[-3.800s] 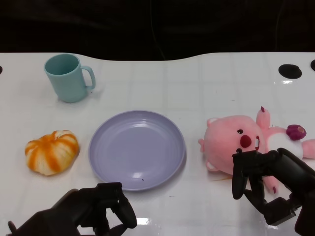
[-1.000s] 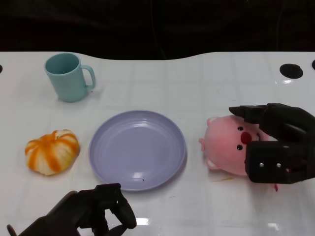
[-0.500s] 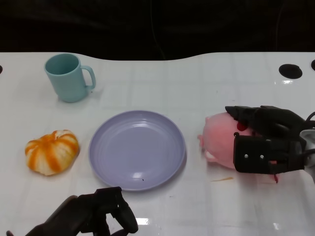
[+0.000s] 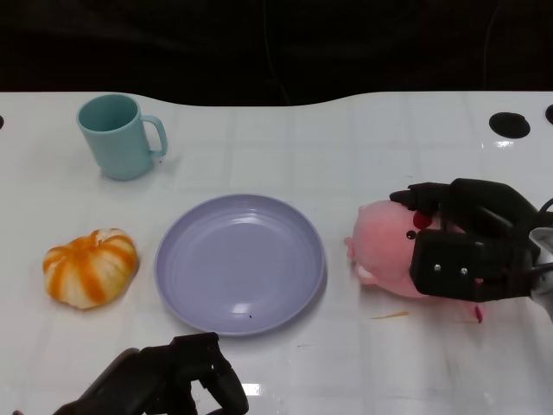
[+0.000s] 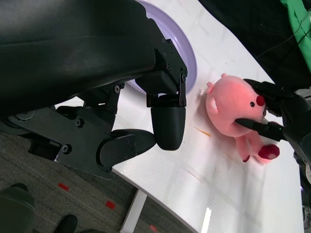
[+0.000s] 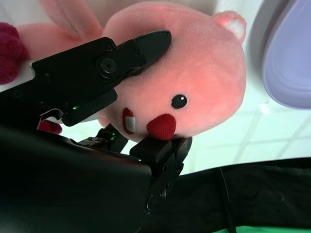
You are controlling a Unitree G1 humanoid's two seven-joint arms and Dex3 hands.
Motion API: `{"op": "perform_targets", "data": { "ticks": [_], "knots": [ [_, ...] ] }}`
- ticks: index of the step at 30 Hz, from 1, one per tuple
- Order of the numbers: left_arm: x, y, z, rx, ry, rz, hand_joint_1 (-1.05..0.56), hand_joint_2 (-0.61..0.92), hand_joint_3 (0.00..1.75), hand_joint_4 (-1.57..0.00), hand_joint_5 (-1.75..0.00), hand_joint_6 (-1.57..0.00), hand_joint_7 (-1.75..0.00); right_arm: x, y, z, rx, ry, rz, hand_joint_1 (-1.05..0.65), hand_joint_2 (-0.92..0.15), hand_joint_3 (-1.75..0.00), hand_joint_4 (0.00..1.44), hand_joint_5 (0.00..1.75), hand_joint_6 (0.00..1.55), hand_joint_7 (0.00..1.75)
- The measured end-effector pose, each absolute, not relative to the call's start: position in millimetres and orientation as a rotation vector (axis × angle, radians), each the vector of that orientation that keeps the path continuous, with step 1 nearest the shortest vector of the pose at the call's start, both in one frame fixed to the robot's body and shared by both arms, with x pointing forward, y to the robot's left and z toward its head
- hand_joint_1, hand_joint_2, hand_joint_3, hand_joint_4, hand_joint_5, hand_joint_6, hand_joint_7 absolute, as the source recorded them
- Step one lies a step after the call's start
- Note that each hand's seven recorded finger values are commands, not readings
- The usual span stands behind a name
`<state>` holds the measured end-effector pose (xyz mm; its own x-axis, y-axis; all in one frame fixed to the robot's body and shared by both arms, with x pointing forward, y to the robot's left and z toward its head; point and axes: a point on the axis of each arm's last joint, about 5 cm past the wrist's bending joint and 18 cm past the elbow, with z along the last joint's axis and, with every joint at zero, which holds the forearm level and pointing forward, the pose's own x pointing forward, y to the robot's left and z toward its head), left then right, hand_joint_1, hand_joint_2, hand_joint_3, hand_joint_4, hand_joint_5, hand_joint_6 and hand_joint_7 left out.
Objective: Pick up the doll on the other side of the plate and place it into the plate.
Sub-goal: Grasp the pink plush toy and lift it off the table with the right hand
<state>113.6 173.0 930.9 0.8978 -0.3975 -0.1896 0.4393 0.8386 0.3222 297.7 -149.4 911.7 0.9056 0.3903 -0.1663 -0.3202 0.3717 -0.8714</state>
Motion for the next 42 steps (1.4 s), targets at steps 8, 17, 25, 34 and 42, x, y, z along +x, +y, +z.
{"op": "perform_targets", "data": {
  "ticks": [8,17,25,34,42],
  "knots": [
    [114,174,930.8,0.37,0.114,-0.439,-0.27,0.84,0.66,-0.62,-1.75,-0.59,-1.38,299,-145,913.4,-1.106,-0.127,0.453,-0.16,-0.45,-1.2,0.91,1.74,0.87,1.36],
    [111,175,929.7,0.371,0.112,-0.44,-0.27,0.83,0.66,-0.65,-1.75,-0.6,-1.38,299,-143,920.1,-1.106,-0.189,0.428,-0.19,-0.48,-1.12,0.89,1.75,0.74,1.61],
    [109,175,929.1,0.368,0.118,-0.438,-0.26,0.83,0.65,-0.62,-1.75,-0.59,-1.37,294,-144,912.2,-1.078,-0.246,0.34,-0.15,-0.4,-1.23,0.91,1.75,0.74,1.74],
    [106,177,927.3,0.37,0.12,-0.438,-0.27,0.83,0.64,-0.62,-1.75,-0.6,-1.37,286,-141,911.5,-0.948,-0.371,0.244,-0.1,-0.3,-1.45,0.94,1.75,0.76,1.75],
    [103,176,926.3,0.37,0.131,-0.439,-0.27,0.85,0.64,-0.61,-1.75,-0.6,-1.37,286,-113,930.2,-0.817,-0.486,0.273,-0.12,-0.25,-1.56,0.97,1.75,0.77,1.75]
  ]
}}
